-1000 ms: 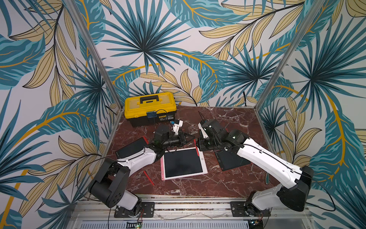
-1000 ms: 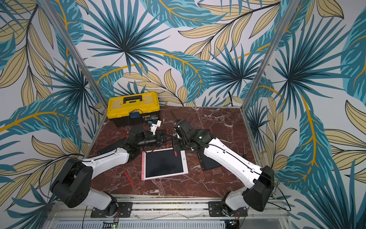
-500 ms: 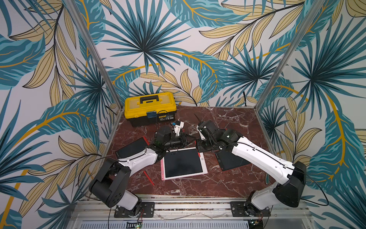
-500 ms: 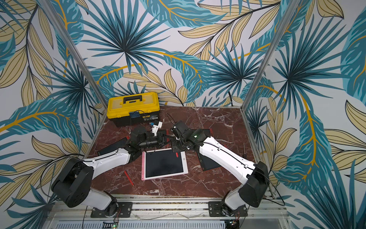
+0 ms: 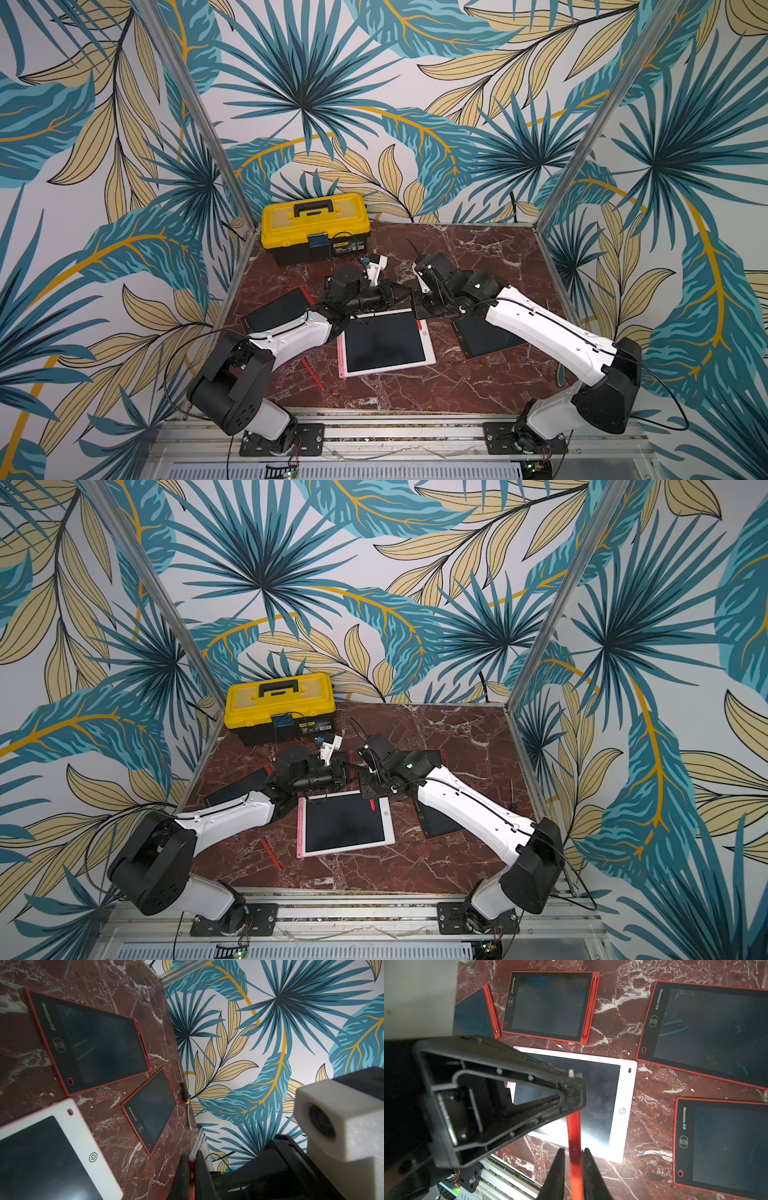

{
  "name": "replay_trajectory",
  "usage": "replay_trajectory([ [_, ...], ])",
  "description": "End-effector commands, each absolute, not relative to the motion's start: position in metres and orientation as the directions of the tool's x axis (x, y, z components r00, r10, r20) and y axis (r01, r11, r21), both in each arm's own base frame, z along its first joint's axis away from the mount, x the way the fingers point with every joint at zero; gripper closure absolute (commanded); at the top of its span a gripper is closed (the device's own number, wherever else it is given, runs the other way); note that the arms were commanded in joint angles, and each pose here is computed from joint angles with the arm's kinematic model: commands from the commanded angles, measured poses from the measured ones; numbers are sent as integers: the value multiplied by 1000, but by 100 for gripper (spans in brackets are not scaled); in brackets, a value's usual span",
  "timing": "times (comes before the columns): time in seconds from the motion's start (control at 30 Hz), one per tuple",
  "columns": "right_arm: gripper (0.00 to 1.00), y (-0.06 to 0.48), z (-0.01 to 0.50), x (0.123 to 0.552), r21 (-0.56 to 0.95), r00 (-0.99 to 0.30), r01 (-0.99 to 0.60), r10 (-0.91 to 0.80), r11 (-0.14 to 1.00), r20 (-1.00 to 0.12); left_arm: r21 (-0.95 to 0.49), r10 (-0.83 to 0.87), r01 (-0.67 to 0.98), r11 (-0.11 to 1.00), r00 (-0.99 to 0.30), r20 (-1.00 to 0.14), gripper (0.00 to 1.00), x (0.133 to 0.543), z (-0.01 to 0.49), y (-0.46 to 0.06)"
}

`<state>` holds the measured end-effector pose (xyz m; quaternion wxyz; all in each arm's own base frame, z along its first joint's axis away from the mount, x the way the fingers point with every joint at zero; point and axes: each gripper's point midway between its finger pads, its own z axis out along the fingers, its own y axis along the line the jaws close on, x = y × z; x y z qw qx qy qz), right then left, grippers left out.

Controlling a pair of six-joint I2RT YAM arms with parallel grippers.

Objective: Place the stylus back onto the writing tablet
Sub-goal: Pick up the stylus from the center of the board.

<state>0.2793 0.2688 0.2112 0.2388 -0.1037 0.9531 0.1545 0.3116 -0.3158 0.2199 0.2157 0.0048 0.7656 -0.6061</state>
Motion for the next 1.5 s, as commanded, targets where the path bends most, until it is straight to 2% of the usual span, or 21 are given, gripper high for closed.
replay_trajectory([
  [0.0,83,269,204,281,224,-870,-261,-128,939,-477,-924,-248,264,276,-909,-334,100,310,215,-317],
  [0.93,84,270,196,283,214,-875,-255,-131,943,-467,-925,-246,267,270,-910,-334,100,307,218,-318],
  [1.3,90,267,196,283,199,-872,-255,-136,946,-471,-926,-247,261,272,-911,-330,100,308,216,-318],
  [1.33,90,266,196,283,194,-870,-256,-138,947,-473,-927,-246,261,271,-912,-328,99,308,216,-318],
  [1.37,91,265,196,283,188,-868,-259,-142,947,-476,-927,-245,260,269,-913,-327,89,309,217,-319],
  [1.47,92,260,197,284,158,-862,-263,-158,952,-481,-931,-242,258,259,-916,-321,52,310,220,-321],
])
